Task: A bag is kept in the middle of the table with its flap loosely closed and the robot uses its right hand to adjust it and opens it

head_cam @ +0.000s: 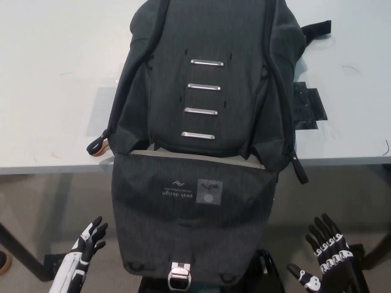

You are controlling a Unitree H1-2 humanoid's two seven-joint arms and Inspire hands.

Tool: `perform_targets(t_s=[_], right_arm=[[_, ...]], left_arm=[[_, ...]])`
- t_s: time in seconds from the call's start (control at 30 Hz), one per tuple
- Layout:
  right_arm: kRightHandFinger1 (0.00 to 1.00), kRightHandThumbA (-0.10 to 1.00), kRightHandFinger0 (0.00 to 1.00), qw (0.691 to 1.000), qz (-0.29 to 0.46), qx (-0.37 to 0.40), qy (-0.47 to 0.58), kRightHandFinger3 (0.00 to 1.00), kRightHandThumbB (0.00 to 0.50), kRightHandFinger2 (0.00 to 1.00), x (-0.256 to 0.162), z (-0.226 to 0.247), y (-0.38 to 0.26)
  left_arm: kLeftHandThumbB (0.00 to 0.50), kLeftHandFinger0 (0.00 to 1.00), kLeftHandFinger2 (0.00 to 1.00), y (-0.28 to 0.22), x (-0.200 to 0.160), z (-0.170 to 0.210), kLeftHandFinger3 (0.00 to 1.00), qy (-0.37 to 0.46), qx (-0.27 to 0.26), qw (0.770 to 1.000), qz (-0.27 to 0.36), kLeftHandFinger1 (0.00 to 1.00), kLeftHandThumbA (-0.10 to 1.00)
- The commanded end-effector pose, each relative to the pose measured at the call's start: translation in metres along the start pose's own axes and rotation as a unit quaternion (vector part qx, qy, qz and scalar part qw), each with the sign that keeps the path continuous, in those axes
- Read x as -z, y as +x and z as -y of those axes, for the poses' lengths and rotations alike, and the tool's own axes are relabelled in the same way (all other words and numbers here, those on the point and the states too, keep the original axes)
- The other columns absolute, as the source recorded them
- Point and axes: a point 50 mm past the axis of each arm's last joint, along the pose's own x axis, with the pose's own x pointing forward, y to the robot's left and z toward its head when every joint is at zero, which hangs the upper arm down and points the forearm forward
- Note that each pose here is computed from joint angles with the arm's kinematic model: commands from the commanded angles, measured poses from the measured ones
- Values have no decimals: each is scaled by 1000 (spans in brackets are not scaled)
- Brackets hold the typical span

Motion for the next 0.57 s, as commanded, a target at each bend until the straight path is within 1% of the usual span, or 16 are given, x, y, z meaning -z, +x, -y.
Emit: perform_targets(t_s=[0.0, 0.07, 0.3, 0.37, 0.4, 0.43, 0.47, 0.53], right_arm=[[1000, 1000, 1000, 999, 38, -9, -6, 1000, 288, 1000, -9, 0, 5], [1000, 1000, 1000, 999, 40, -9, -13, 1000, 269, 1000, -10, -1, 4], [1000, 1000, 1000, 999, 24, -7, -25, 1000, 288, 1000, -8, -1, -5], [1000, 1000, 964, 999, 22, -10, -36, 1000, 266, 1000, -5, 1, -10], [1000, 1000, 951, 999, 23, -11, -42, 1000, 264, 1000, -5, 1, -10], [1000, 1000, 945, 999, 21, -10, -47, 1000, 270, 1000, -5, 1, -10], [1000, 1000, 932, 999, 20, -11, -49, 1000, 269, 1000, -6, 2, -9], [990, 1000, 922, 999, 19, -11, -50, 1000, 275, 1000, -5, 2, -9]], left_arm=[[66, 1000, 1000, 2, -8, -1, 1000, 3, 0, 1000, 19, 1000, 1000], [56, 1000, 1000, 1, -8, -1, 1000, 7, 1, 1000, 18, 1000, 1000], [56, 1000, 1000, -13, -4, 2, 1000, 4, 0, 1000, 2, 1000, 1000], [46, 1000, 1000, -19, -2, 4, 1000, 0, 0, 1000, -3, 1000, 1000], [46, 1000, 1000, -19, -2, 4, 1000, -2, 0, 1000, -3, 1000, 1000], [42, 1000, 1000, -19, -2, 4, 1000, -3, -1, 1000, -2, 1000, 1000], [55, 1000, 1000, -19, -2, 5, 1000, -1, -3, 1000, -1, 1000, 1000], [59, 1000, 1000, -19, -2, 4, 1000, 4, -4, 1000, -1, 1000, 1000]])
